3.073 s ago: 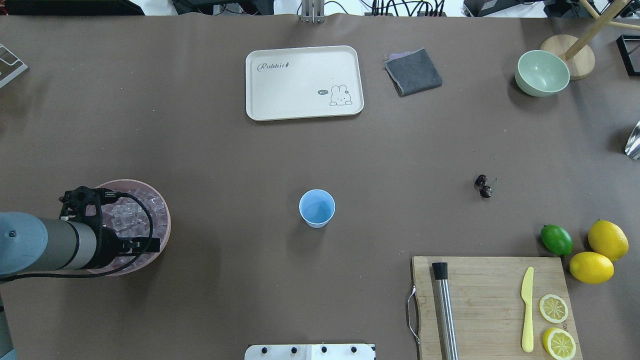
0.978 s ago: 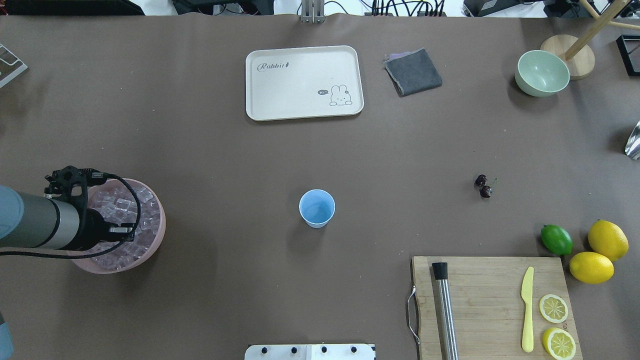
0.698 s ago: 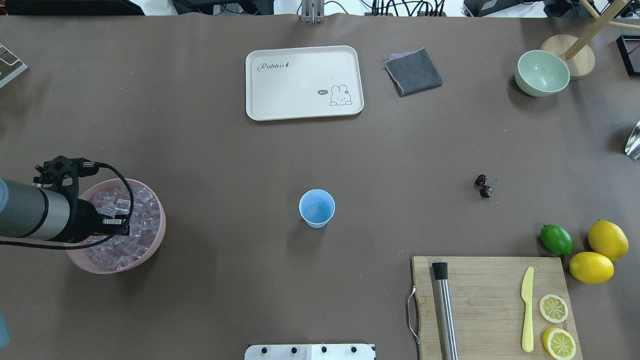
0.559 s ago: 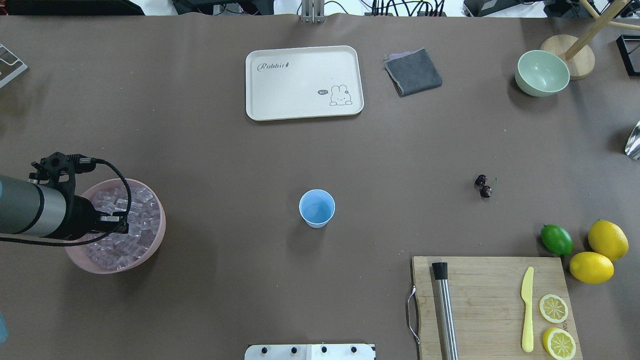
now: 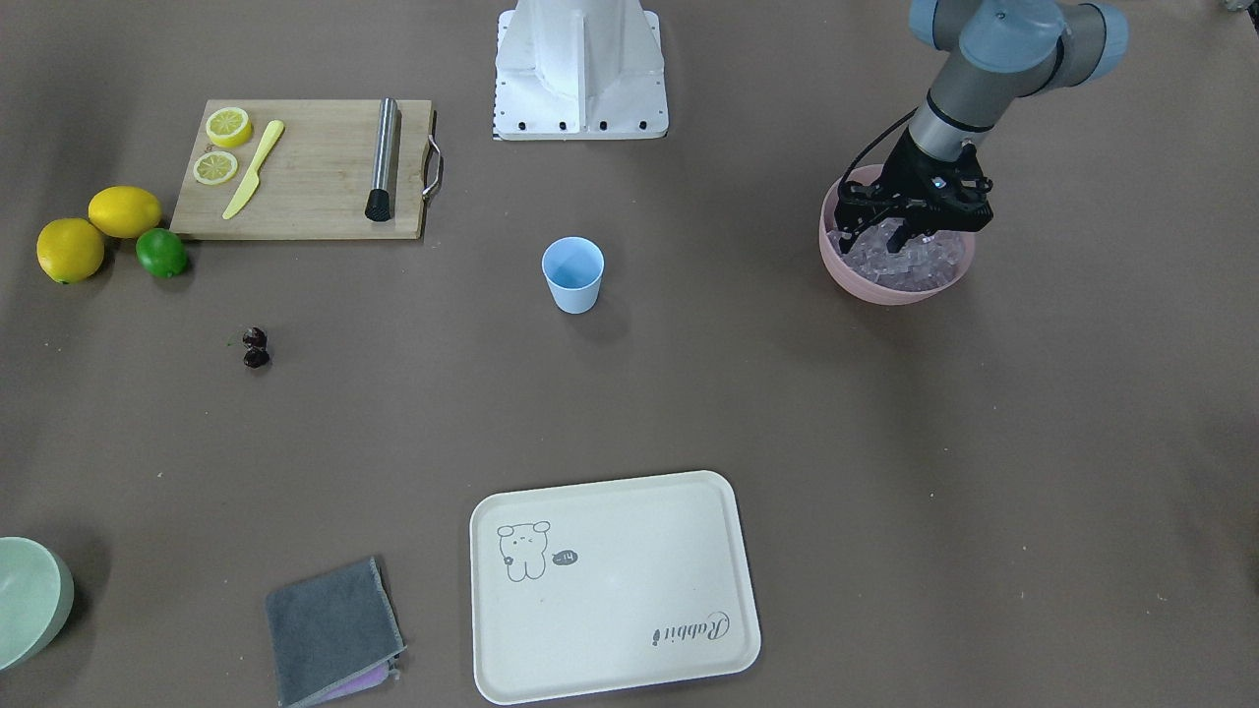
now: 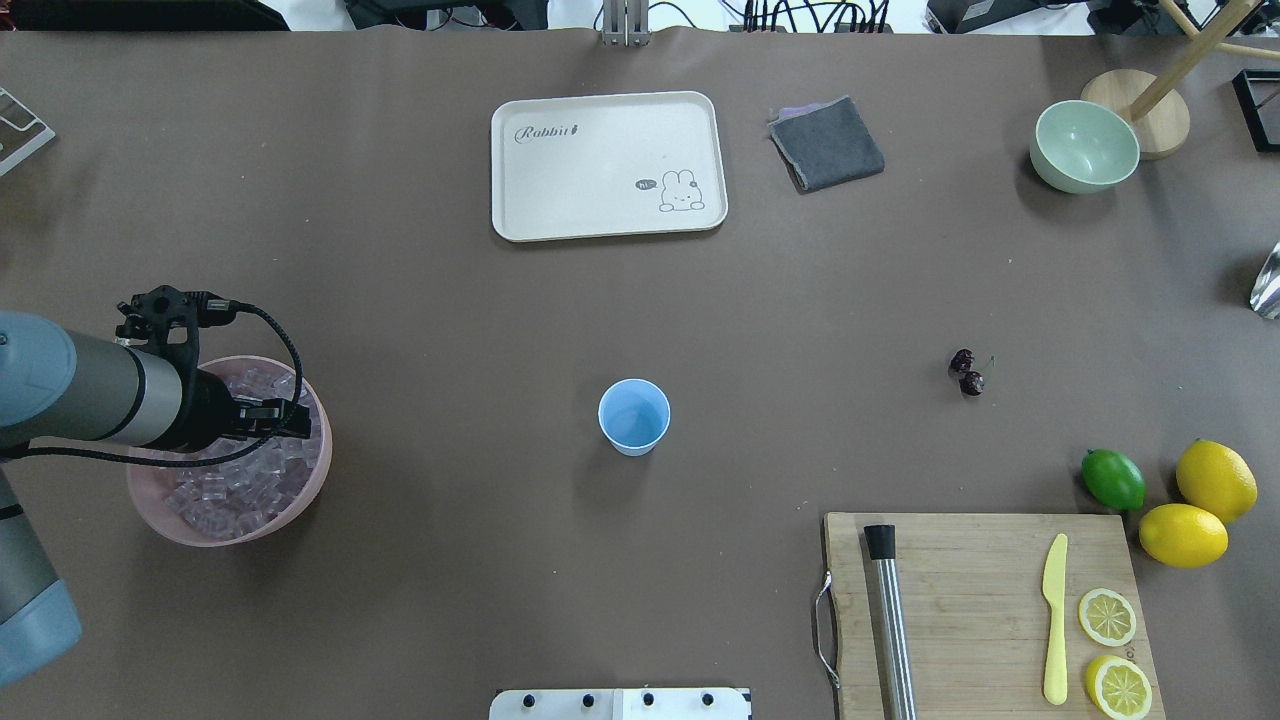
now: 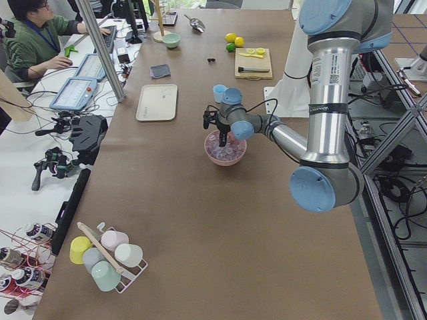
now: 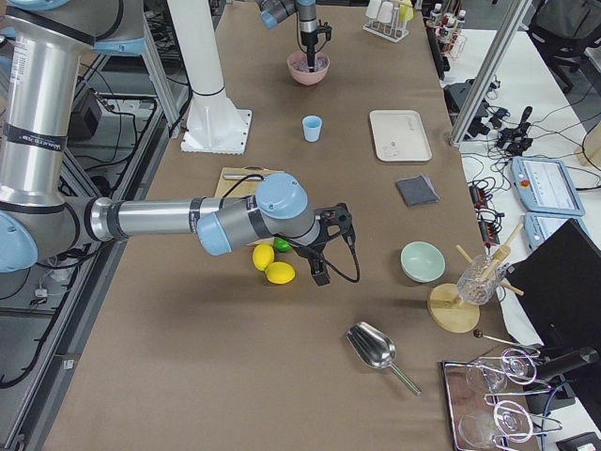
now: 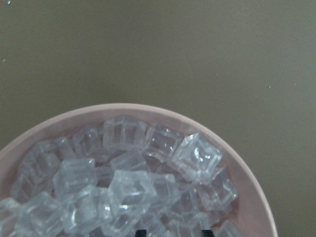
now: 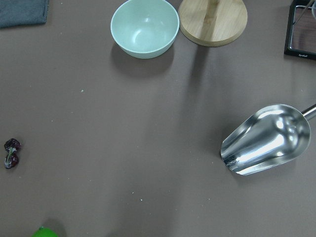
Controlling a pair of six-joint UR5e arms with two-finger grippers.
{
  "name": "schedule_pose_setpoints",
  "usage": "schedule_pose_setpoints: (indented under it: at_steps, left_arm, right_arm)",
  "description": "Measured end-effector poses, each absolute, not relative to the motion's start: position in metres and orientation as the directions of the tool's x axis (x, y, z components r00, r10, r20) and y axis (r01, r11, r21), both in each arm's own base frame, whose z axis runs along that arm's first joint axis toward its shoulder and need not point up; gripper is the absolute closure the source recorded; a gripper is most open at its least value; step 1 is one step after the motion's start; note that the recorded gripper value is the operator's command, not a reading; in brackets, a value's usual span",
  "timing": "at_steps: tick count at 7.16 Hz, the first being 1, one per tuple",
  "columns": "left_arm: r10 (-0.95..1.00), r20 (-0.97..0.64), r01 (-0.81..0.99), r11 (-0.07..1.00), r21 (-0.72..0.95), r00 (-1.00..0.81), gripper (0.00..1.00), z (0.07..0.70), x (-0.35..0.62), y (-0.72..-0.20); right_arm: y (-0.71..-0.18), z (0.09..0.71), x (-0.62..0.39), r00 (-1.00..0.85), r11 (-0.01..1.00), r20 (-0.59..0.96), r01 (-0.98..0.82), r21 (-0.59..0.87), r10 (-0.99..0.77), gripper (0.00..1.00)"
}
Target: Put ice and cherries in cup
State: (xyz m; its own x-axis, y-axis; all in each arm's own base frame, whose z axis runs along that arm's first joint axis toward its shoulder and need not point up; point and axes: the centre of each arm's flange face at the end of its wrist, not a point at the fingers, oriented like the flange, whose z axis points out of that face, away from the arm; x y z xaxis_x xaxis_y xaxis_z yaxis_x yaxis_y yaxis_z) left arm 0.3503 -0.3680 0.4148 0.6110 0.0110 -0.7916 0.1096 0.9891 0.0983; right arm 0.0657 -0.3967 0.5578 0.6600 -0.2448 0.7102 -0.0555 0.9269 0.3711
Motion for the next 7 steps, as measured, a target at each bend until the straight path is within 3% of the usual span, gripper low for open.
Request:
schedule_pose_setpoints:
  at_steps: [3, 7]
  left_arm:
    - [0.012, -0.778, 0.108, 0.989, 0.102, 0.628, 0.06, 0.419, 0.352, -0.369]
    - [0.020, -0.785, 0.089, 0.991, 0.096, 0.619, 0.03, 0.376, 0.327, -0.364]
  right_arm:
    - [-0.397, 0.558, 0.066, 0.660, 0.927, 0.710, -0.056, 0.370, -0.244, 0.00]
    - [-0.396, 0.558, 0.066, 0.659, 0.927, 0.712, -0.056, 0.370, -0.244, 0.00]
